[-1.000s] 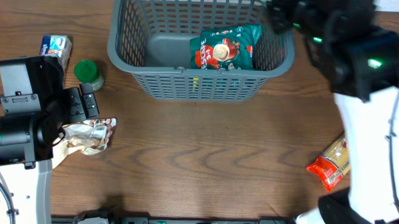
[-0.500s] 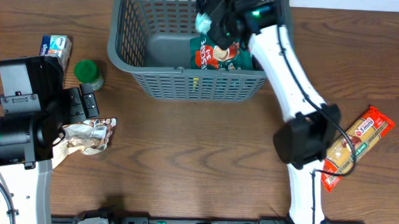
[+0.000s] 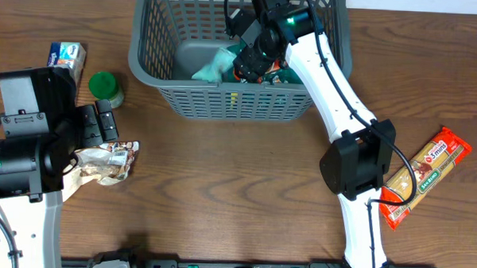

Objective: Pack container
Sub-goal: 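Lift the wipes pack and drop it into the basket, then move the right gripper down to the spaghetti package and grasp it, then lift the spaghetti package and lay it into the basket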

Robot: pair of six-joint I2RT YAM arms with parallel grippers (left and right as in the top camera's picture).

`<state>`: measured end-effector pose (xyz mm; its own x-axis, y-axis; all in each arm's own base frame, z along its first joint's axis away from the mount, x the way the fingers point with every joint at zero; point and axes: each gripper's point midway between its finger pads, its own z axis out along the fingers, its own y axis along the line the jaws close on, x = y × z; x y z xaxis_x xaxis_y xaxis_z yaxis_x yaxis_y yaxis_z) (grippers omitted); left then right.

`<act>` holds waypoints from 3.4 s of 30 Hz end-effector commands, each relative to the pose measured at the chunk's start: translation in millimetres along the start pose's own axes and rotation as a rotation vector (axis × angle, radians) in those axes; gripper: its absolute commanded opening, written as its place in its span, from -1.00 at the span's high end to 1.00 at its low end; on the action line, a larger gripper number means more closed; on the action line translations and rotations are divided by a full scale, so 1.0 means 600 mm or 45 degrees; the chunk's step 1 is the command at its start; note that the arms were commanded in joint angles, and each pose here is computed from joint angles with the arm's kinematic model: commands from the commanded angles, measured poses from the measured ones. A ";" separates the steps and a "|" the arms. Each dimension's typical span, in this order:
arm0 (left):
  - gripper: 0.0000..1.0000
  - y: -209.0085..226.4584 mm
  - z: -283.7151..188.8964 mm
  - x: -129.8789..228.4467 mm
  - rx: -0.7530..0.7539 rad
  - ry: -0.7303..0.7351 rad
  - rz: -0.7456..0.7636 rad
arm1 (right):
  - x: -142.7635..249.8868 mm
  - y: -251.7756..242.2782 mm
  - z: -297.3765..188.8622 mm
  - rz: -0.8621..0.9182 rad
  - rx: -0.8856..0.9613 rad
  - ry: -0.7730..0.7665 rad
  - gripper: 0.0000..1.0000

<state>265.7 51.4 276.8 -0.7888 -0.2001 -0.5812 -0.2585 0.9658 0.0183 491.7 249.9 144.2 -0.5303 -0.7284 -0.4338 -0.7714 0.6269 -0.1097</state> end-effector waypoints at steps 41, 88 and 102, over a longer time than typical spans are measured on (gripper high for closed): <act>-0.97 0.005 -0.006 -0.011 -0.015 -0.031 0.000 | 0.676 -0.144 -0.421 2.529 0.795 0.504 -0.98; -0.97 0.005 -0.006 -0.007 -0.017 -0.018 0.001 | 0.797 -0.115 -0.097 2.193 0.466 0.124 0.98; -0.97 0.005 -0.006 -0.007 -0.017 -0.018 0.001 | 0.456 -0.269 -0.403 1.480 0.528 -0.169 0.97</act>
<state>265.5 51.3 276.7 -0.7892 -0.2002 -0.5806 -0.2585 0.9658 0.0184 359.3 -134.8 180.0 -0.7933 0.4887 -0.3631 0.4659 0.8712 0.1547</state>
